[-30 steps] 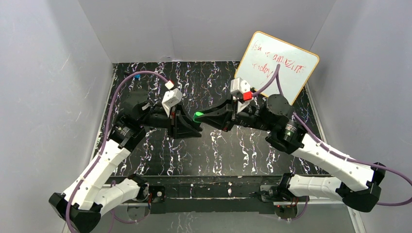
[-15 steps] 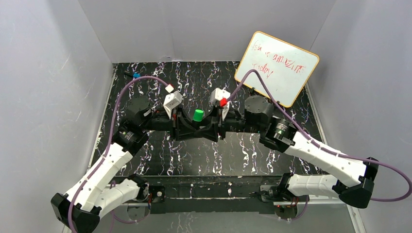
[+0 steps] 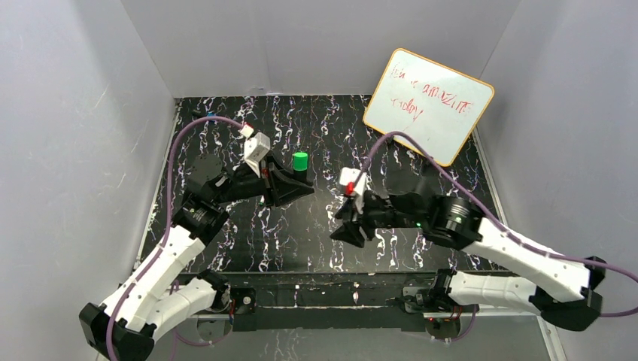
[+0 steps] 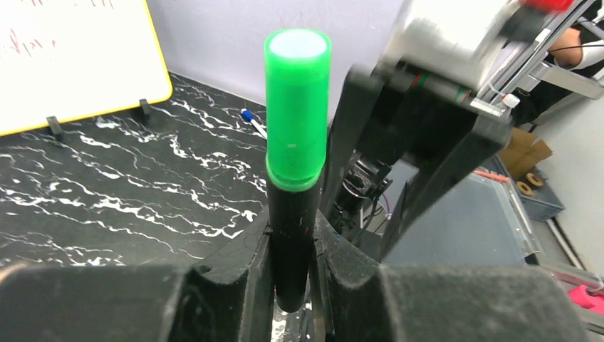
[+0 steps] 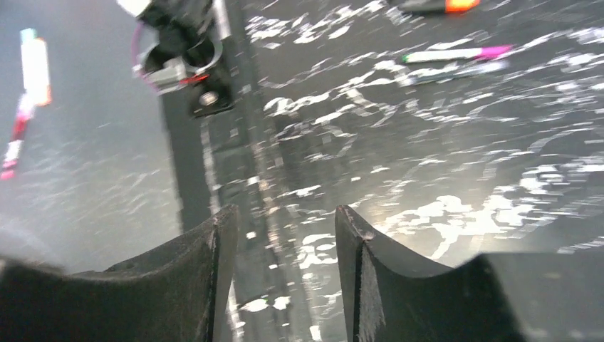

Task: Insert the pens into the pen caps
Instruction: Press the pen cap onto the pen.

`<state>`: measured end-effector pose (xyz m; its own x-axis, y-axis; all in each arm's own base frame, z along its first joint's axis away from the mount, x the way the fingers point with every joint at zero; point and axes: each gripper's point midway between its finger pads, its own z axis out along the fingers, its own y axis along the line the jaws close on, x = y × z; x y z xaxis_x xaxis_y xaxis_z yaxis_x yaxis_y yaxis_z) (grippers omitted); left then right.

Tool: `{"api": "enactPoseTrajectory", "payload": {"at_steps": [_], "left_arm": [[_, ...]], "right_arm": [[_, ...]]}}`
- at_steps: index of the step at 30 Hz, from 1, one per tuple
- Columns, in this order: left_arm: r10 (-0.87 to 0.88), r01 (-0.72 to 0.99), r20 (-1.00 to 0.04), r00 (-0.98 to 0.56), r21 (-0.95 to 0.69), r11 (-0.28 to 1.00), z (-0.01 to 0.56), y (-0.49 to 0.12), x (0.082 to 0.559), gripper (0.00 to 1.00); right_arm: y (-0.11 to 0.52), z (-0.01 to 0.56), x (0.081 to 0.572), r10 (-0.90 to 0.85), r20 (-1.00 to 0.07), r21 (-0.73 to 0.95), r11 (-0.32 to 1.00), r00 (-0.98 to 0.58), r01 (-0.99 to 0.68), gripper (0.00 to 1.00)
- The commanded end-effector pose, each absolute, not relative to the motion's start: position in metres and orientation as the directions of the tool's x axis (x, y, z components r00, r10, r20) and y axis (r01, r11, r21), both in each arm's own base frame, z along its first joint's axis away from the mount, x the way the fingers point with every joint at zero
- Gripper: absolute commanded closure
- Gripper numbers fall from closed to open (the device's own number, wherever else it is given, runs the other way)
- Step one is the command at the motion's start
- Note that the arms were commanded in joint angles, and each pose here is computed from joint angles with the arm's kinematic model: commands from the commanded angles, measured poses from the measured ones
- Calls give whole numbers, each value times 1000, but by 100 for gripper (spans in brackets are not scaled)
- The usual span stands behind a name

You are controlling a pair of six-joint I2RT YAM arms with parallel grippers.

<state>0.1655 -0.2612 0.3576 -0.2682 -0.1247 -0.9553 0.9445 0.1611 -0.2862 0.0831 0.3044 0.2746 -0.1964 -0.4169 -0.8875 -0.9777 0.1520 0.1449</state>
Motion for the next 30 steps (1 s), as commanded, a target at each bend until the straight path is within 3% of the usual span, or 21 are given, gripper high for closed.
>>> {"api": "enactPoseTrajectory", "payload": {"at_steps": [1,5,13,19,24,28,30], "left_arm": [[-91,925,-929,-360,-368,94,340,-267,160,100],[-40,906,-909,-414,-416,73,328,-267,153,100],[47,889,-889,-455,-457,-33,323,-264,128,100],[99,863,-867,-488,-497,-96,311,-261,114,100],[133,868,-867,-480,-491,-73,298,-259,114,100],[133,875,-867,-481,-483,16,284,-257,124,100],[133,880,-870,-475,-472,56,276,-256,129,100]], "right_arm": [[268,322,131,-256,-965,-160,373,65,-914,38],[258,346,142,-151,-954,-299,428,258,-853,32],[261,357,166,-220,-807,-581,456,547,-674,30],[278,360,154,-170,-703,-695,370,690,-617,30],[289,374,152,-135,-683,-710,357,718,-608,28],[281,420,176,-80,-799,-532,554,596,-640,26],[285,431,185,-70,-856,-450,590,513,-671,27]]}}
